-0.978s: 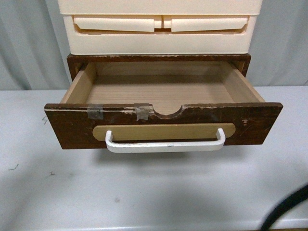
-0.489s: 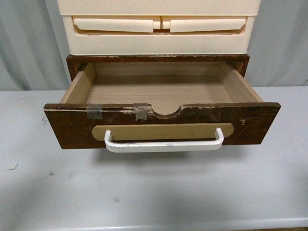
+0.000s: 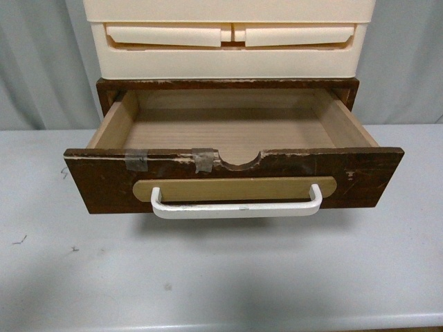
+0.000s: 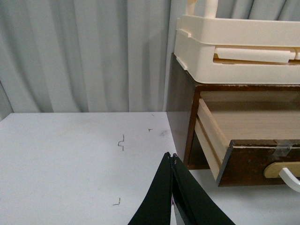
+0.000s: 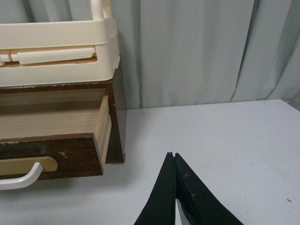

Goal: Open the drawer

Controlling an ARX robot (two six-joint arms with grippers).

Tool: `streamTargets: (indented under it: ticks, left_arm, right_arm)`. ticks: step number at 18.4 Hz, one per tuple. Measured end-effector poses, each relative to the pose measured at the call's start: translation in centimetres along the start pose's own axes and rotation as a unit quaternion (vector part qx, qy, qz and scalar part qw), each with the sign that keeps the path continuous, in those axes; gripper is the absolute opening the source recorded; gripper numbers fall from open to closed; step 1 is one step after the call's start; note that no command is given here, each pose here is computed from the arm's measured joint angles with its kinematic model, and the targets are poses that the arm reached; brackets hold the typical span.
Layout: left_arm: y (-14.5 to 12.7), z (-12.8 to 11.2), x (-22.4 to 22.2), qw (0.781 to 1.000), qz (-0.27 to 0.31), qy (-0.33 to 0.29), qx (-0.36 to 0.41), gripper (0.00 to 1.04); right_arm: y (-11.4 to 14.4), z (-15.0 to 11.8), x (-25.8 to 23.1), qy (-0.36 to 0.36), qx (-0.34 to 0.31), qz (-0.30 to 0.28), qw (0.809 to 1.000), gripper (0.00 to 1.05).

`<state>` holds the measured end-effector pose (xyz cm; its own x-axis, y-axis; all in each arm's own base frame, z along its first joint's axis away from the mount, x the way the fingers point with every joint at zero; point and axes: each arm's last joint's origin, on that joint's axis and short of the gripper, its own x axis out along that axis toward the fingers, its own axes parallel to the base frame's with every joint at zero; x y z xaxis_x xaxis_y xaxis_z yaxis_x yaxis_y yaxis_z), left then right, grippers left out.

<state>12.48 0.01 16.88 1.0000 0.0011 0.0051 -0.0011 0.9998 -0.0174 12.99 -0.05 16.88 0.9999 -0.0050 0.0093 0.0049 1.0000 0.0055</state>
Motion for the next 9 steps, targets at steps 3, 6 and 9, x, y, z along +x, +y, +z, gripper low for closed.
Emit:
streamTargets:
  ticks: [3, 6, 9]
  left_arm:
    - [0.0, 0.1, -0.6, 1.0, 0.0, -0.002, 0.0, 0.02]
    - [0.0, 0.1, -1.1, 1.0, 0.0, -0.002, 0.0, 0.02]
    - [0.0, 0.1, -1.5, 1.0, 0.0, -0.002, 0.0, 0.02]
  right_arm:
    - [0.0, 0.1, -0.7, -0.002, 0.0, 0.002, 1.0, 0.02]
    - [0.0, 0.2, -1.2, -0.002, 0.0, 0.002, 1.0, 0.02]
    - [0.0, 0.2, -1.7, -0.002, 0.0, 0.001, 1.0, 0.02]
